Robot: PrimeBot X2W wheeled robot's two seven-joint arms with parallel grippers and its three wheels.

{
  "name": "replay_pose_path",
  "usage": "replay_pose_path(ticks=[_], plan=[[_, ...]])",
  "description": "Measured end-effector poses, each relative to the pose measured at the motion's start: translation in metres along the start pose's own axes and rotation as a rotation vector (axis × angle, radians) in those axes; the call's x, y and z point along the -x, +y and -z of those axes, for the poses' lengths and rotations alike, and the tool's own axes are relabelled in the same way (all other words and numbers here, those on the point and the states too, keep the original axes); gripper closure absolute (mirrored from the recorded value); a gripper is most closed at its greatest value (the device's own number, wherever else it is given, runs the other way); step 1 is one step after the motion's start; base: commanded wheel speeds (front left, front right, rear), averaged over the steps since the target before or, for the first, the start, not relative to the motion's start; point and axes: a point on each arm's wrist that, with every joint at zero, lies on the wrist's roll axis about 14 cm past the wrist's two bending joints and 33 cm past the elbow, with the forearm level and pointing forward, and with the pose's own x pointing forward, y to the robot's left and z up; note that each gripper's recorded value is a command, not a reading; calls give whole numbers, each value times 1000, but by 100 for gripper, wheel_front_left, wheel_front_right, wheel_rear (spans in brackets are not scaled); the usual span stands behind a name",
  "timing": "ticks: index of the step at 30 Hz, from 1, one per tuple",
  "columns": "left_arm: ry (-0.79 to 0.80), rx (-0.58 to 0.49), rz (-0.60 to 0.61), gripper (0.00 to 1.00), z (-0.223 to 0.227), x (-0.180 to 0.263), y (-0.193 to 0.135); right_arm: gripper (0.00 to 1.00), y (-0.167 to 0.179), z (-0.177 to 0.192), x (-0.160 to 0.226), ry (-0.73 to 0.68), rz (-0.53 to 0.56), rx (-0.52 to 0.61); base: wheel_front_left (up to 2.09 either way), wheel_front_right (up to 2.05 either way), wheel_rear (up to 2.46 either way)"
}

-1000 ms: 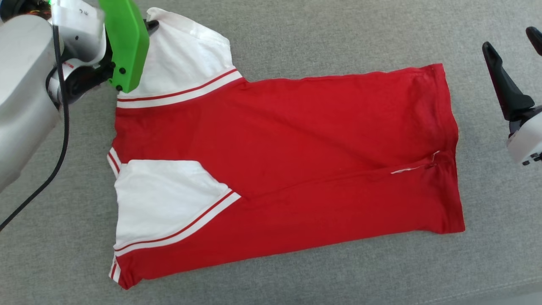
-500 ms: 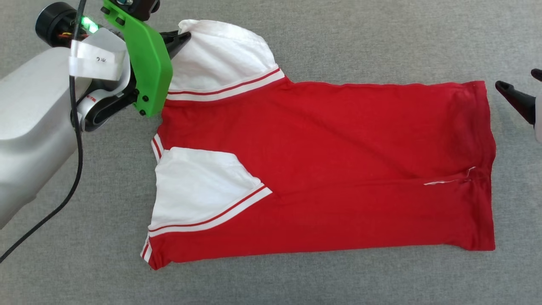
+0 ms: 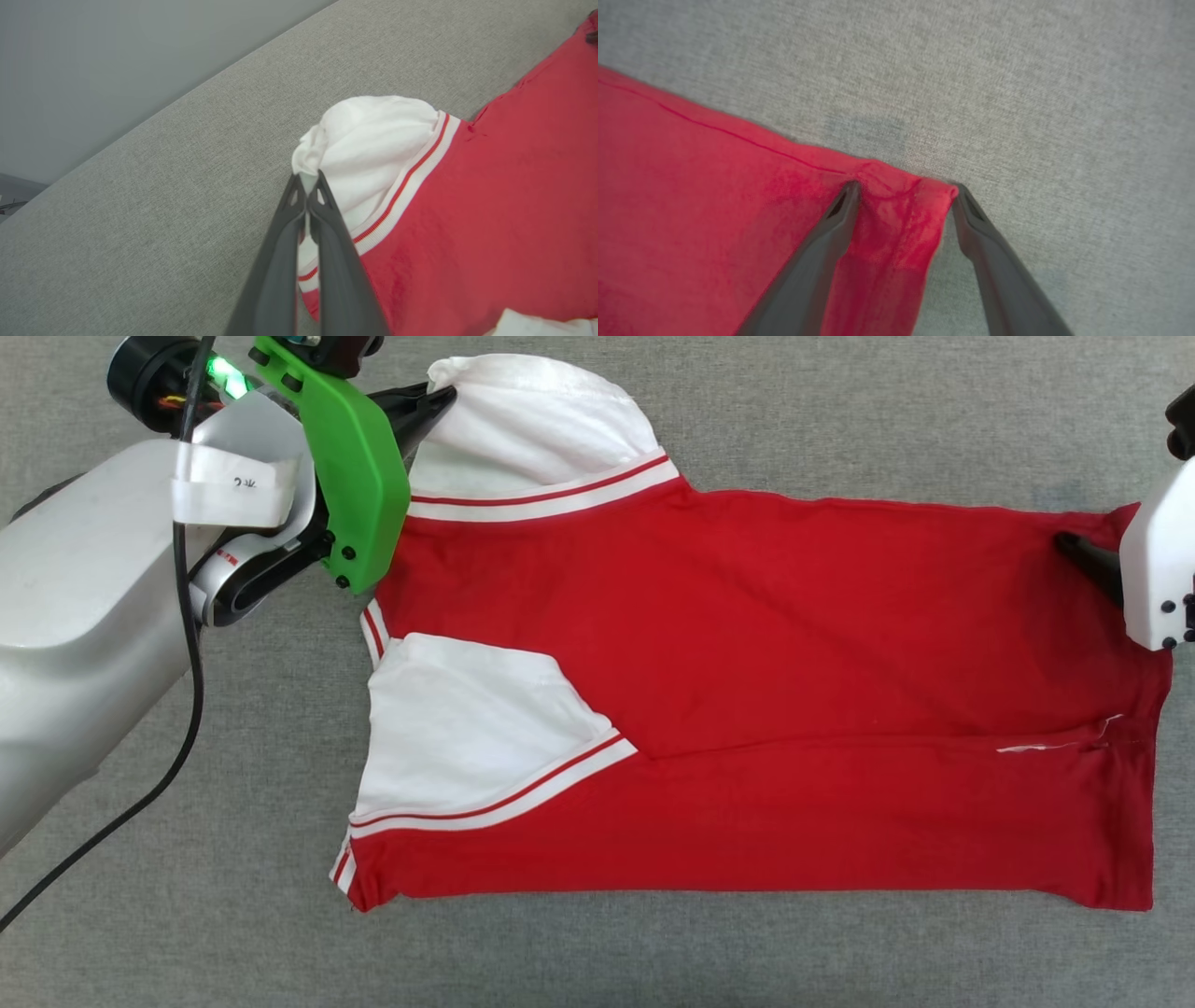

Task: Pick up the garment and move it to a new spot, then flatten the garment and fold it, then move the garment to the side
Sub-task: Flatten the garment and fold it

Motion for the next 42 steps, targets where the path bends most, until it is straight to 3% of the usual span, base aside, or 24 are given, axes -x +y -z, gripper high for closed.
replay_pose_path(ticks=[1, 2, 6, 13, 19, 31, 42], plan=[[-2, 1, -2, 100, 0, 0, 1, 0, 0, 1, -1, 5, -2, -3, 0, 0, 0], [-6, 2, -6, 100, 0, 1, 2, 99, 0, 1, -2, 3, -5, -9, 0, 0, 0], [-18, 4, -25, 100, 0, 8, 4, 100, 1, -7, 2, -63, -5, -10, 0, 0, 0], [-57, 6, -40, 100, -2, 28, -7, 100, 1, -35, 33, -300, 18, 12, 0, 0, 0], [-74, 9, -54, 100, 7, 52, -24, 100, 5, -32, 61, -435, 28, 24, 0, 0, 0], [-77, 107, -73, 100, 51, 96, -69, 100, 22, 4, 101, -561, 24, 22, 0, 0, 0], [4, 226, -84, 100, 109, 113, -102, 100, 48, 64, 104, -523, -18, -78, 0, 0, 0]])
